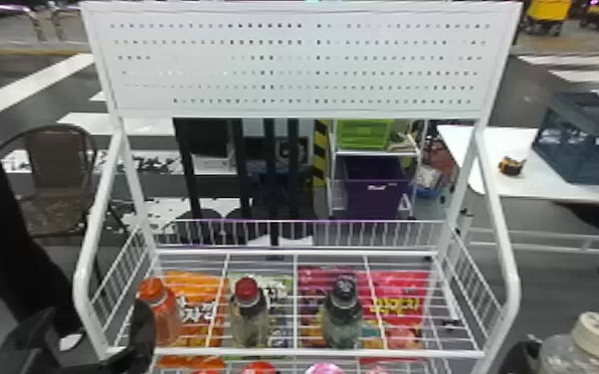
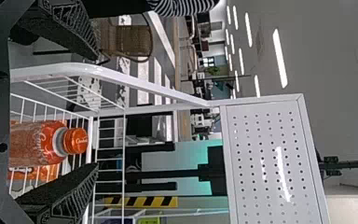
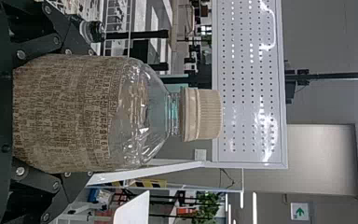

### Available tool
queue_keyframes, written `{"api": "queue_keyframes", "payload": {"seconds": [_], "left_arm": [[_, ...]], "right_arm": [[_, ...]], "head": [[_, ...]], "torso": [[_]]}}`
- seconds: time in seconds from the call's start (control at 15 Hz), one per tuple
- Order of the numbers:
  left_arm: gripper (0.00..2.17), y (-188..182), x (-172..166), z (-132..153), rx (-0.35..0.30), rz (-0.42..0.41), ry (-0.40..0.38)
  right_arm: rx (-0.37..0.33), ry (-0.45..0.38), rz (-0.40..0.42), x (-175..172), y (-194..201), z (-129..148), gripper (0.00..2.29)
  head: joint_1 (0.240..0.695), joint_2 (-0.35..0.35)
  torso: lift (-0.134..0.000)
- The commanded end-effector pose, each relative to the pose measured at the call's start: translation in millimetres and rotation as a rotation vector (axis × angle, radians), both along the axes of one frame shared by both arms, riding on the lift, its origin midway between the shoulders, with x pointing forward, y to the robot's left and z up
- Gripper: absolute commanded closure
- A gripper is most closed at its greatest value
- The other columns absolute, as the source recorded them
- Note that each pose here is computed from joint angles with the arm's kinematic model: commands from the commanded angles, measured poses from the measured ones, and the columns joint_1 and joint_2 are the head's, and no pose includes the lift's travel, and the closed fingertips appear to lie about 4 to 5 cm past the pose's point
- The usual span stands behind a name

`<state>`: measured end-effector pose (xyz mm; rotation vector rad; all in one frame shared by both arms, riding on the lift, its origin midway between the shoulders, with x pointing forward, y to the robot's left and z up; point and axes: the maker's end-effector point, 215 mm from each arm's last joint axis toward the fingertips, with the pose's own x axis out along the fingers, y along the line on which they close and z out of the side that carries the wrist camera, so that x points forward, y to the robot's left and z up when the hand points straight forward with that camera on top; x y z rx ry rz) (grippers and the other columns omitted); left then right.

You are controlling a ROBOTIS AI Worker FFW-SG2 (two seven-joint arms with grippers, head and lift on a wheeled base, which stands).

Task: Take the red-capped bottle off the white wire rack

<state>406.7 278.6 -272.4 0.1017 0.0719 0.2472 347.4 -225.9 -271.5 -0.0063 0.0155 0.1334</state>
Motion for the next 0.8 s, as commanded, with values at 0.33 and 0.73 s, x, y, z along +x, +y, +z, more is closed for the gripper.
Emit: {"api": "queue_keyframes", "payload": {"seconds": [0.33, 0.73], "left_arm": [[0.08, -1.7, -0.1, 0.4, -0.003, -0.003, -0.001], [0.08, -41.5, -4.4, -30.7, -0.038, -0.066, 0.029]], "right_arm": [[0.000, -0.015, -0.002, -1.7, -0.8, 3.5, 0.84], [0.000, -0.013, -0.001, -1.8, -0.2, 2.6, 0.84]], "head": [[0.499, 0.000], [0.499, 0.000]], "torso": [[0.000], [0.000]]}}
